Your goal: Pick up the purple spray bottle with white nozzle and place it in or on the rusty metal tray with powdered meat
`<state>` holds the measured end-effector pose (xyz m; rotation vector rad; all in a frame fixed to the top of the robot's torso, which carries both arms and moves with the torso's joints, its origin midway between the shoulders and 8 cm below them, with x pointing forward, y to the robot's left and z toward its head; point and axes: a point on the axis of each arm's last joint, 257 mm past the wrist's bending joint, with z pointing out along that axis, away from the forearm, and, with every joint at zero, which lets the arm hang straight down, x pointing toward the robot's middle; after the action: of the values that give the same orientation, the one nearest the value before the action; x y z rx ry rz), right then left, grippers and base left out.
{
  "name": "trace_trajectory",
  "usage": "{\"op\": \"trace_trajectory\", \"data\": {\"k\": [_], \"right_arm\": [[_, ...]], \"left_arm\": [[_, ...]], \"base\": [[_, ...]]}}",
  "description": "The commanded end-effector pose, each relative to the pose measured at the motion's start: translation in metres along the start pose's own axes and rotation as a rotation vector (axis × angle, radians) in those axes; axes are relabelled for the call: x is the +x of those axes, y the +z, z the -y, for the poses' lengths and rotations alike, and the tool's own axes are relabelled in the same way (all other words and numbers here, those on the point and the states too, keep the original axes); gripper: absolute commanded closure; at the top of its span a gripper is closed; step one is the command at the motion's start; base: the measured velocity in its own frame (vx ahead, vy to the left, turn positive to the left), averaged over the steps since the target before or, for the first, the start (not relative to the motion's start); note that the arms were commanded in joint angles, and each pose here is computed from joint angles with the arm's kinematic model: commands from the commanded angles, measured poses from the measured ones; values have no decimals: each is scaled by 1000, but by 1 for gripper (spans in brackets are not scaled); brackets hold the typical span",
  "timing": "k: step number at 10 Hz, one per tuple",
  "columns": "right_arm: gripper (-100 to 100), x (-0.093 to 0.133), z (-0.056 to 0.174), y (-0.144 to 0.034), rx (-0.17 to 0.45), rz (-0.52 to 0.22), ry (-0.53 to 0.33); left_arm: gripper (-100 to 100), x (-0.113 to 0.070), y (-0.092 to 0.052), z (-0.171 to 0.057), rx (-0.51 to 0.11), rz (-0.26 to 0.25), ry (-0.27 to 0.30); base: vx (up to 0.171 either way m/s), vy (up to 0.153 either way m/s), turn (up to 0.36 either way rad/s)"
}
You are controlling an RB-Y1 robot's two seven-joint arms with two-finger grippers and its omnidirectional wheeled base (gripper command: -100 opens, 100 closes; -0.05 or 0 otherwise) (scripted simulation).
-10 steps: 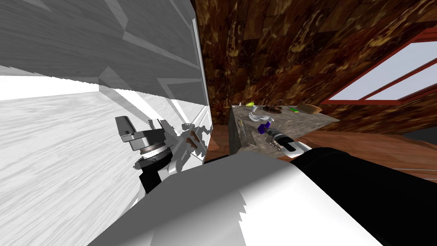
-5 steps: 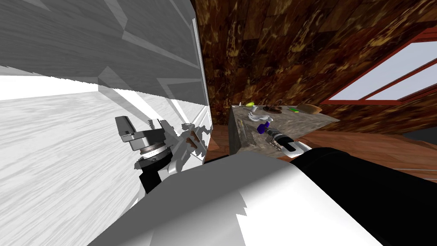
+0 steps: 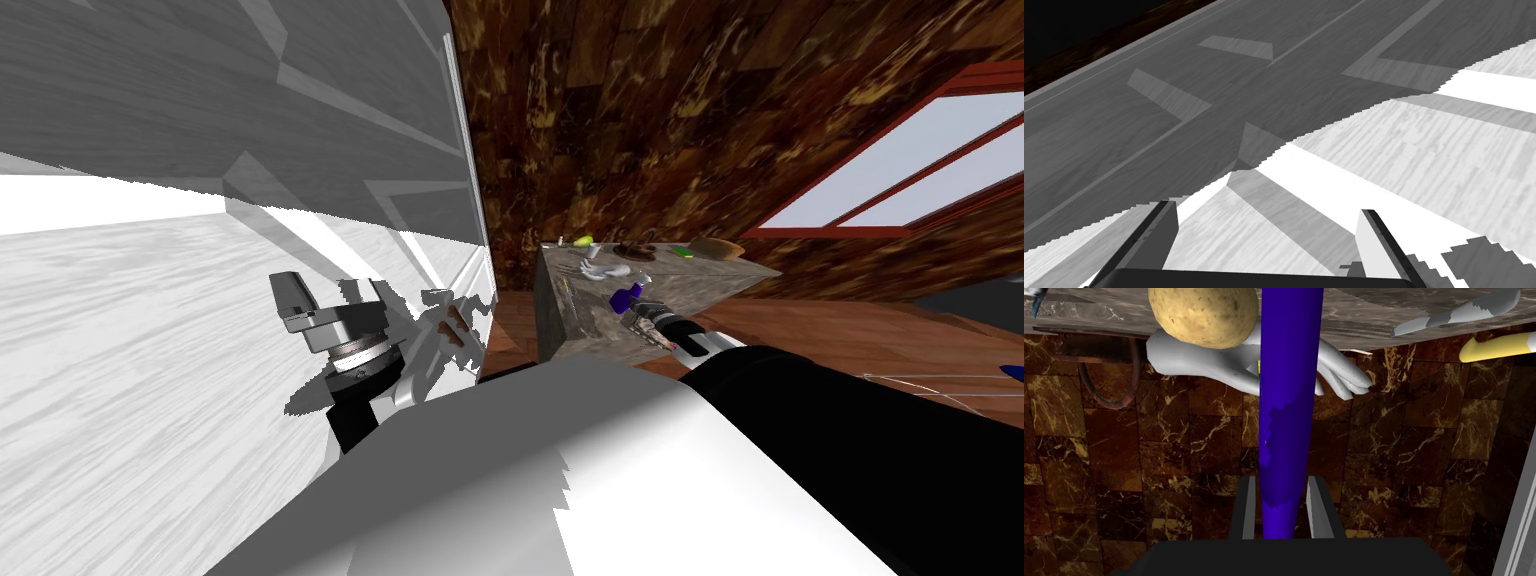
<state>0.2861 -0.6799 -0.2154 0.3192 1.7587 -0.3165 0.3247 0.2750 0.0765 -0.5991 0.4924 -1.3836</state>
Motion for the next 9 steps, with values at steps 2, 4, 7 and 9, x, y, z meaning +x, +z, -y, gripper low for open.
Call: {"op": "trace_trajectory", "data": {"k": [2, 4, 7, 9], "right_arm": [[100, -15, 25, -11, 37, 2, -37], [100, -27, 34, -15, 47, 6, -57], [100, -52, 36, -16, 30, 18, -69], [100, -59, 20, -11, -14, 26, -50]], "left_arm": [[0, 0, 0, 0, 0, 0, 0], [0, 0, 0, 0, 0, 0, 0], [0, 0, 0, 0, 0, 0, 0], [0, 0, 0, 0, 0, 0, 0]], "base": [[-75, 62, -95], [-79, 20, -66], [-116, -75, -58], [-112, -180, -18]]}}
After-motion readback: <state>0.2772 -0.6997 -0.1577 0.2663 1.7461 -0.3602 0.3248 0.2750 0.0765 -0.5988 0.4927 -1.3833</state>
